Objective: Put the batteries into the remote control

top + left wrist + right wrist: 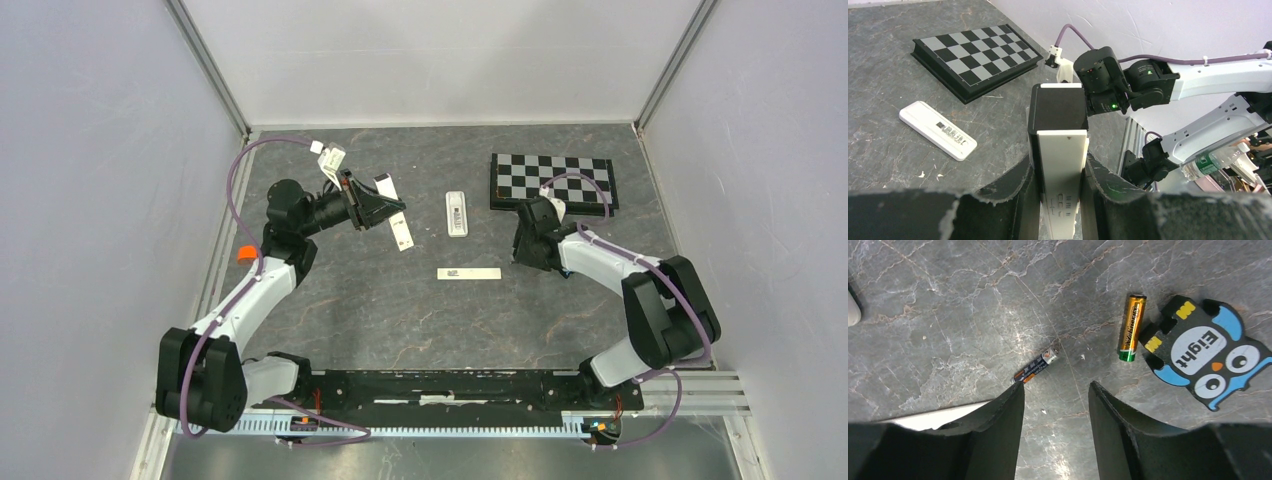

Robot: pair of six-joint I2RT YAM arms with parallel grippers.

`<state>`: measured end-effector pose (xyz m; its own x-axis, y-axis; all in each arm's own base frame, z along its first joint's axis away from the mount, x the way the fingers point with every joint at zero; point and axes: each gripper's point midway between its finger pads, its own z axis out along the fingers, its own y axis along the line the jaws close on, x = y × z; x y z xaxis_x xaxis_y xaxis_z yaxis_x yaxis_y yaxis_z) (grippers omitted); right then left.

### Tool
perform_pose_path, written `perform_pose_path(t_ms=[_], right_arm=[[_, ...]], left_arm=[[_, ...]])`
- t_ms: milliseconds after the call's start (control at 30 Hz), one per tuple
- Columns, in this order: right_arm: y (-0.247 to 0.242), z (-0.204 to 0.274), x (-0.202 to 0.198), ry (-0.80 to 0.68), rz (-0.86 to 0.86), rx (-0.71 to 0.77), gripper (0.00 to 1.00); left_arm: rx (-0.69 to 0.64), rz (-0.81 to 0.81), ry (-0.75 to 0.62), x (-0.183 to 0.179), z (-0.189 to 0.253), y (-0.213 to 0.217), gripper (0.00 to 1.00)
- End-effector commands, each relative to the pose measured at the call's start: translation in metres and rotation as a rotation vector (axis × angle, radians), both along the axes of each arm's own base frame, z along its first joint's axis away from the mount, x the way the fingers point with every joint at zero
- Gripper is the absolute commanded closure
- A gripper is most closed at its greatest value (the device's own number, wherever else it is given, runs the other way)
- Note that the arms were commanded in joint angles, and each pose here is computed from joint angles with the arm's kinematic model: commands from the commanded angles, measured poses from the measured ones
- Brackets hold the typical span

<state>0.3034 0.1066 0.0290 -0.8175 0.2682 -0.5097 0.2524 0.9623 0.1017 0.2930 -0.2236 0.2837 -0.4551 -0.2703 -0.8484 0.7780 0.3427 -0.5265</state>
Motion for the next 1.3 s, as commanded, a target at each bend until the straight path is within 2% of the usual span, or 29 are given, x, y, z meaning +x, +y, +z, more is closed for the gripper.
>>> perform_pose_path(t_ms=[0, 367, 500, 700, 867, 1000, 1133, 1267], right_arm=[[0.010, 0.005, 0.019, -0.050, -0.094, 0.064, 0.45], [0.006, -0.007, 0.024, -0.008, -0.132, 0.016, 0.45], [0.022, 0.007, 0.040, -0.069, -0.088, 0.067, 0.44], [0.039, 0.031, 0.077, -0.149, -0.103, 0.111, 0.37], [0.034, 0.016, 0.093, -0.121, -0.216, 0.065, 0.29], [0.024, 0.016, 0.109, -0.163, -0.314, 0.019, 0.18], [0.021, 0.015, 0.125, -0.182, -0.340, -0.028, 0.11], [0.033, 0.004, 0.132, -0.168, -0.317, -0.001, 0.08]], left_arm=[[-0.011, -0.022, -0.099, -0.009, 0.017, 0.000, 0.89], [-0.005, -0.021, -0.101, -0.006, 0.014, 0.000, 0.89], [-0.001, -0.017, -0.105, -0.004, 0.014, 0.000, 0.89], [0.026, 0.045, -0.094, 0.007, 0.009, 0.005, 0.89], [0.034, 0.063, -0.076, 0.009, 0.003, 0.007, 0.89], [0.034, 0.071, -0.063, 0.008, -0.001, 0.008, 0.89], [0.036, 0.073, -0.053, 0.006, -0.005, 0.009, 0.89], [0.036, 0.074, -0.046, 0.005, -0.007, 0.009, 0.89]])
